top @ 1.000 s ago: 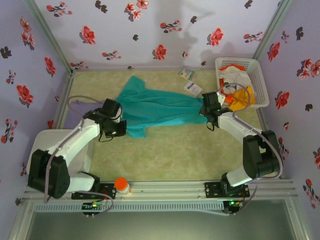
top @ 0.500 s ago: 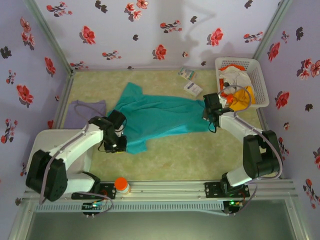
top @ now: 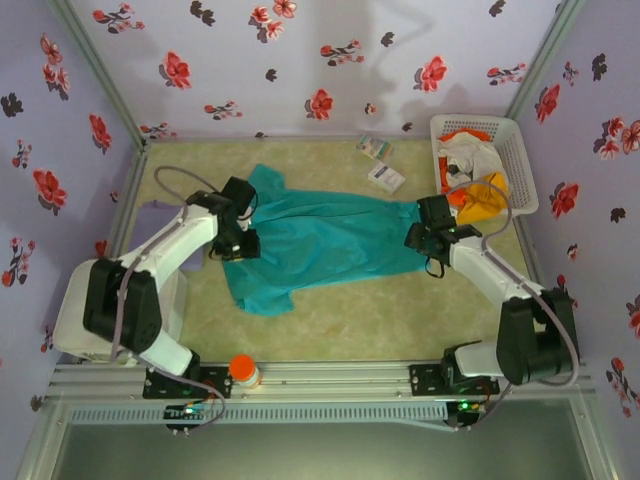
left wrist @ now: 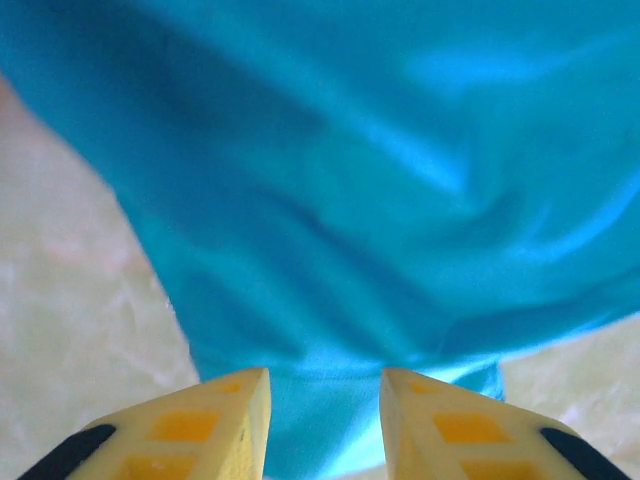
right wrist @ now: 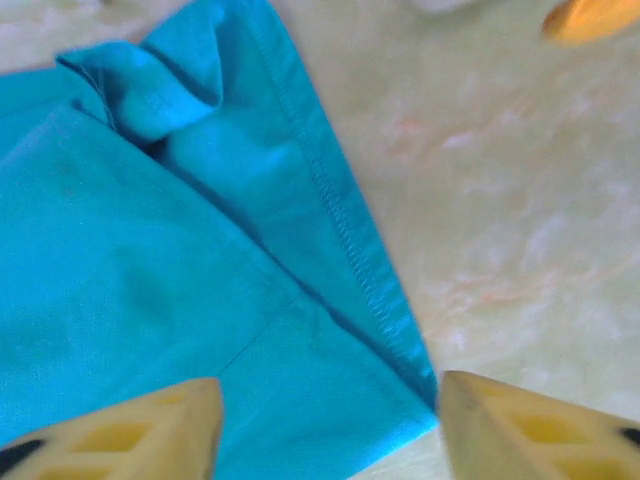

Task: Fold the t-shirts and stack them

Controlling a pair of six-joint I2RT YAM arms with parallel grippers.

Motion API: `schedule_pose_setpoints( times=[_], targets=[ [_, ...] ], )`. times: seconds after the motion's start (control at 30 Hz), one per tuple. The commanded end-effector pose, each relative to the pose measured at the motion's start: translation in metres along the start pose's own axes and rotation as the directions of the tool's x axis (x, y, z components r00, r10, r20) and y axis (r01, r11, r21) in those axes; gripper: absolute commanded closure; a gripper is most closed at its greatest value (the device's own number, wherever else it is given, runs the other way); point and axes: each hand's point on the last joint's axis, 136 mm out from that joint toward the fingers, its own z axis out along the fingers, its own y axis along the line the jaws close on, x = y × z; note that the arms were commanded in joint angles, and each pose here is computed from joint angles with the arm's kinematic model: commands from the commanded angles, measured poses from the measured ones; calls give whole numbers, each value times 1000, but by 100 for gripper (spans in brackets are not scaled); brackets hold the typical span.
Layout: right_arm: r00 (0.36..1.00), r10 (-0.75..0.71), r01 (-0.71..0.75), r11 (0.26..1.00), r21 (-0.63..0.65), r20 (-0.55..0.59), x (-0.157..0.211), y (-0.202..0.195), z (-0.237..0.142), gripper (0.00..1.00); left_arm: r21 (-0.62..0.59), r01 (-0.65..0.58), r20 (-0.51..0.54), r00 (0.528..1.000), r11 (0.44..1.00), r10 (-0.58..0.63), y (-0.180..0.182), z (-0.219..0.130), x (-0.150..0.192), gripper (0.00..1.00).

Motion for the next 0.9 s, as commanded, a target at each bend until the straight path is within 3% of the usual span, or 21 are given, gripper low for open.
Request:
schedule_pose_setpoints(
  times=[0.0, 0.17, 0.5, 0.7, 0.77, 0.87],
  targets=[
    [998, -46, 44, 998, -42, -49, 0, 14, 16, 47, -25, -54, -6, 999, 998, 53, 5, 4, -13, 66],
    [992, -72, 73, 997, 3, -104, 1, 15, 39, 57, -29, -46, -11, 999, 999, 45, 12, 5, -8, 67],
    [984, -71, 76, 997, 24, -161, 7, 21, 72, 62, -25, 10, -16, 1000, 1000, -11, 29, 17, 14, 67],
    [984, -66, 72, 997, 28, -167, 9, 20, 72, 80, -19, 12, -25, 1000, 1000, -13, 28, 22, 16, 67],
    [985, -69, 75, 997, 31, -156, 6, 19, 68, 92, -17, 11, -25, 1000, 1000, -12, 27, 23, 14, 67],
    [986, -73, 79, 996, 37, -153, 4, 18, 62, 96, -10, 10, -30, 999, 1000, -10, 25, 24, 13, 67]
  ],
)
